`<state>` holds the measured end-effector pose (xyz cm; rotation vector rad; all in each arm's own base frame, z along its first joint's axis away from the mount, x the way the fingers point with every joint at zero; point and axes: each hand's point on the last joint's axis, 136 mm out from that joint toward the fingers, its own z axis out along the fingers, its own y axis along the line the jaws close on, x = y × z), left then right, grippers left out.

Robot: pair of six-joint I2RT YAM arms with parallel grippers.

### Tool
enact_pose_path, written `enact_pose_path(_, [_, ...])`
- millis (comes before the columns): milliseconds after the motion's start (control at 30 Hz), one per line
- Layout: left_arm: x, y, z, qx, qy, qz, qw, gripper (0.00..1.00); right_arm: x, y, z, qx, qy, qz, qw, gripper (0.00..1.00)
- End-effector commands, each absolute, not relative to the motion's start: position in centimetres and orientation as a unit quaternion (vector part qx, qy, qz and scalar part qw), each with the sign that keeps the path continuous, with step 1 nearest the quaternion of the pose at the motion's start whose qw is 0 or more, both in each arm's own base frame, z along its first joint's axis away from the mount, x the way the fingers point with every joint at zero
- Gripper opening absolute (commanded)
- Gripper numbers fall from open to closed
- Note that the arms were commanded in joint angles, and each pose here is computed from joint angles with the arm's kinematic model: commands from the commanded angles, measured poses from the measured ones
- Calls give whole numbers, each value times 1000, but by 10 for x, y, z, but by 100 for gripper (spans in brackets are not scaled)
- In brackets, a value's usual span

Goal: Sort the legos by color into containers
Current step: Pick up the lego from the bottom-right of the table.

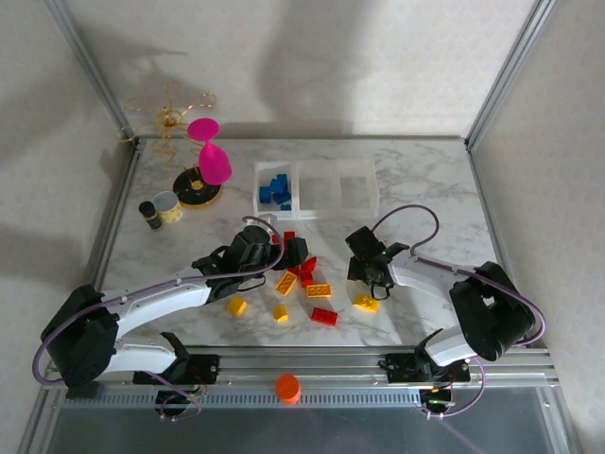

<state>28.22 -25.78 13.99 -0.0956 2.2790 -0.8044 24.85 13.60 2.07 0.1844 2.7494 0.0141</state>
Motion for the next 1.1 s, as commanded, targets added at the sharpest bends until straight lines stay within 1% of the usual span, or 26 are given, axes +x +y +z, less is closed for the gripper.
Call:
enact_pose_path(0, [287,-257,156,-48,872,-316,372,100,255,136,26,66,976,-4,206,69])
enact_pose_path(200, [288,-255,157,-51,872,-312,374,100,256,138,27,63,976,0,207,58])
enact_pose_path(333, [289,-254,160,-55,868,-316,378,100,259,139,36,57,973,5,221,51])
enact_pose_path(500, [292,-251,173,-72,856,-345,378,100,270,154,60,24,970,0,244,49])
enact_pose_path(667, [295,-227,181,-89,855,-326,393,100,287,192,88,-15,959,44,279,49])
enact_pose_path(800, [300,-200,188,-120,846,-317,410,100,307,236,111,-51,946,83,310,49])
enact_pose_path(900, [304,-185,193,-138,841,-316,416,100,325,271,125,-77,937,99,328,49])
enact_pose_path(1067, [307,-163,193,-148,849,-282,422,100,358,323,143,-114,915,131,363,49])
